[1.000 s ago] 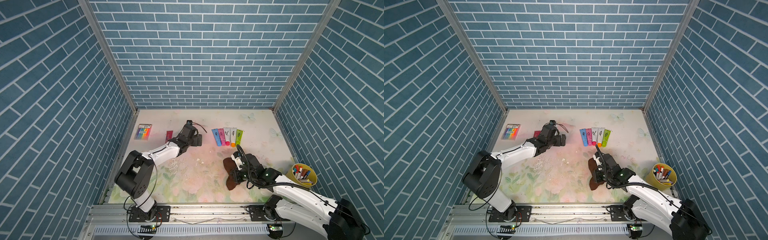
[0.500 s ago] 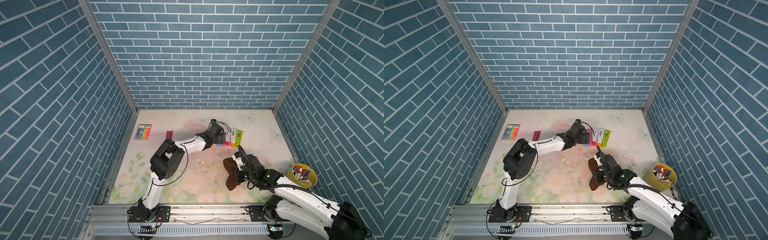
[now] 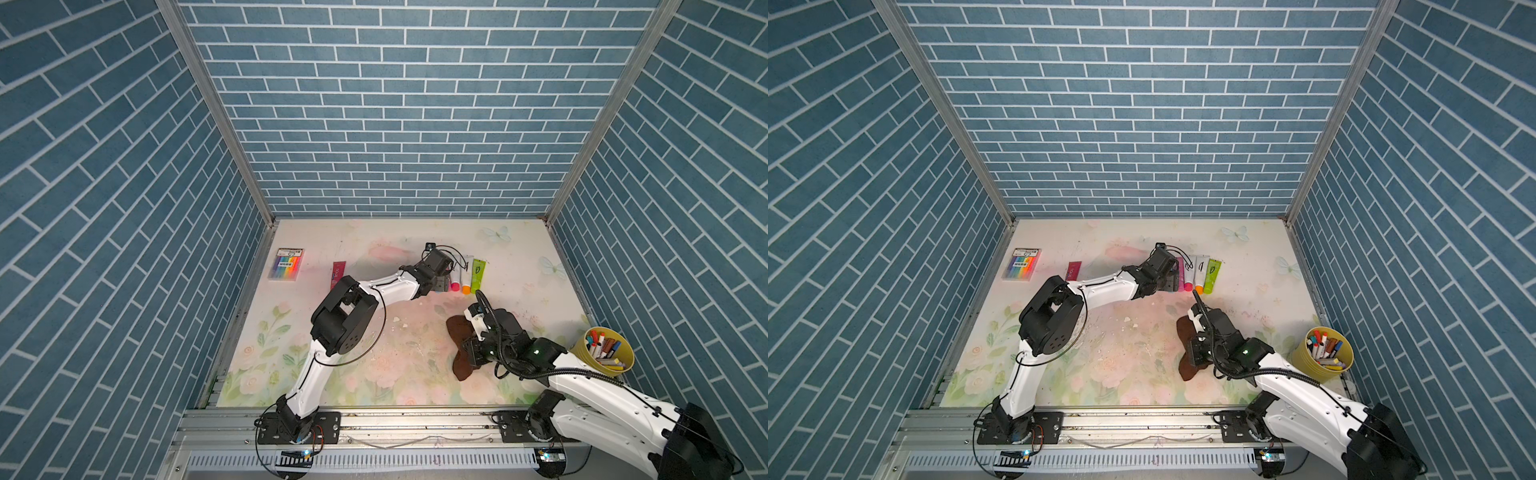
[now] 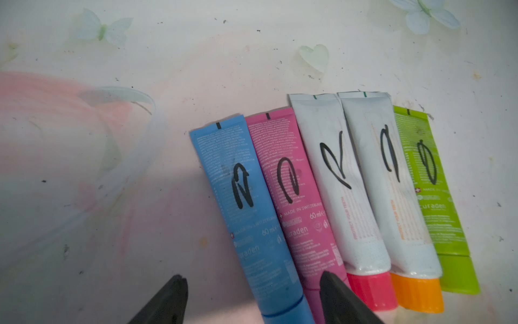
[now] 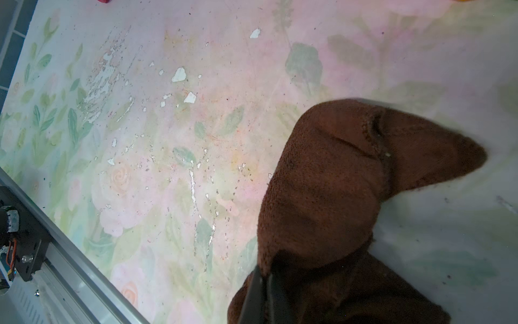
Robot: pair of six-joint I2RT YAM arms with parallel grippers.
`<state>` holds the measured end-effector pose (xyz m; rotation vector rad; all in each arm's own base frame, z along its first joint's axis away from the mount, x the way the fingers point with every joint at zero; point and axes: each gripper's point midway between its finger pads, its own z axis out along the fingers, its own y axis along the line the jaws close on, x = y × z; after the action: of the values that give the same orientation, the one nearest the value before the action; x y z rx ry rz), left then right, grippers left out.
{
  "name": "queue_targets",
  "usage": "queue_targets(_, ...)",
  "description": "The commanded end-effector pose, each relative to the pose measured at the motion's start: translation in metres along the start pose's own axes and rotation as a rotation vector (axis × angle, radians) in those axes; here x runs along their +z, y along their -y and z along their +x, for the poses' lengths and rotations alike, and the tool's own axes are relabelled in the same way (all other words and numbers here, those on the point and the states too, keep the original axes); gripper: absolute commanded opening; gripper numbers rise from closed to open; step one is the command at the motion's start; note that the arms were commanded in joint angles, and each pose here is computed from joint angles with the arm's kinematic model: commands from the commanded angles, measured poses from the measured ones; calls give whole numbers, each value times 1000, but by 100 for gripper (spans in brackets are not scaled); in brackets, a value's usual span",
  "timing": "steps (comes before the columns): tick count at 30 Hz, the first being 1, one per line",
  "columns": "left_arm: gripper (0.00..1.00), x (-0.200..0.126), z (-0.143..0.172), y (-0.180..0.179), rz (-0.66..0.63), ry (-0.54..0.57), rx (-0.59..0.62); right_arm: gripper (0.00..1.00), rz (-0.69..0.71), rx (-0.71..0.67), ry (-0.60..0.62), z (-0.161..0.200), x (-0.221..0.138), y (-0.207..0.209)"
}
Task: Wipe the surface of the toothpaste tube
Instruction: Move the toothpaste to the center of the board.
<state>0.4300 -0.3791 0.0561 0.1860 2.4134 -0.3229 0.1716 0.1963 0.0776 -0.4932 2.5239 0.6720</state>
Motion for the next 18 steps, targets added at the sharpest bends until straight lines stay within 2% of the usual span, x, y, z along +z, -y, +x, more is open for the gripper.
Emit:
queue_targets(1,78,12,16,-1,-31,-44,26,0,11,-6,-12,5,1,3)
queue_targets(6,75,14,26,0,-46,-67,47,0,11,-6,-10,5,0,3)
queue_targets(15,57,6,27,-10,-104,-77,72,0,14,-6,-11,5,0,3)
queue_targets(18,57,2,26,-12,-110,-73,74,0,14,-6,-11,5,0,3)
